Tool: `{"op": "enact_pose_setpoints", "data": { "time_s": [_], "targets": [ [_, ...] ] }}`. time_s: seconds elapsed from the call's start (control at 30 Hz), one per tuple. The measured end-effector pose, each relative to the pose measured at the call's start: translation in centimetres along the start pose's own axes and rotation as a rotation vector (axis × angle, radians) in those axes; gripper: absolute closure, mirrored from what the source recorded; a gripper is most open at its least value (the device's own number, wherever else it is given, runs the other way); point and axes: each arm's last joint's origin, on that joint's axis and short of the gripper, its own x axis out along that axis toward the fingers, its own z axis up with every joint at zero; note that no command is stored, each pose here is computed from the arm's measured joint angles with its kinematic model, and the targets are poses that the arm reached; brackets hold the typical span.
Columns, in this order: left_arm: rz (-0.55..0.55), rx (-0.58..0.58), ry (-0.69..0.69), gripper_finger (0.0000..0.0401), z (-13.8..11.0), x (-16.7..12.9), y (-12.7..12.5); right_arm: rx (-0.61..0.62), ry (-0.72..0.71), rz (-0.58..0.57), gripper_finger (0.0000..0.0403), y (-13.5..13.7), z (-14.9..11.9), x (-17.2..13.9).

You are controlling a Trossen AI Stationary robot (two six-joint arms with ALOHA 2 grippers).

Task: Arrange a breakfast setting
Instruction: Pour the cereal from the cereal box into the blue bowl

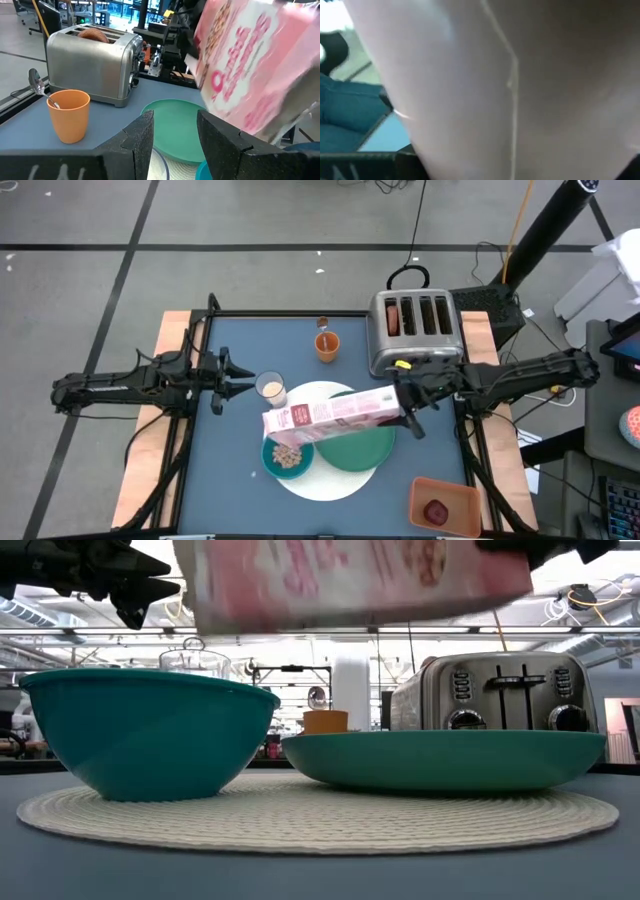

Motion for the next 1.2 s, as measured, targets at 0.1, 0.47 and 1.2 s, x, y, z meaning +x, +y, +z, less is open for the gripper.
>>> {"op": "enact_pose_setpoints", "data": {
  "time_s": [0.1, 0.47, 1.2],
  "targets": [
    [0.0, 0.0, 0.0, 0.0245, 0.0, 0.0, 0.0, 0.002, 0.011, 0.004, 0.019, 0.03, -0.09, 0.03],
    [0.0, -0.001, 0.0, 0.0245, 0.0, 0.0, 0.0, 0.004, 0.047, -0.001, 0.019, 0.0, -0.47, 0.05],
    [0.0, 0.002, 0.0, 0.0244, 0.0, 0.0, 0.0, 0.016, 0.061, -0.004, 0.019, 0.06, -0.61, -0.19]
  ]
}}
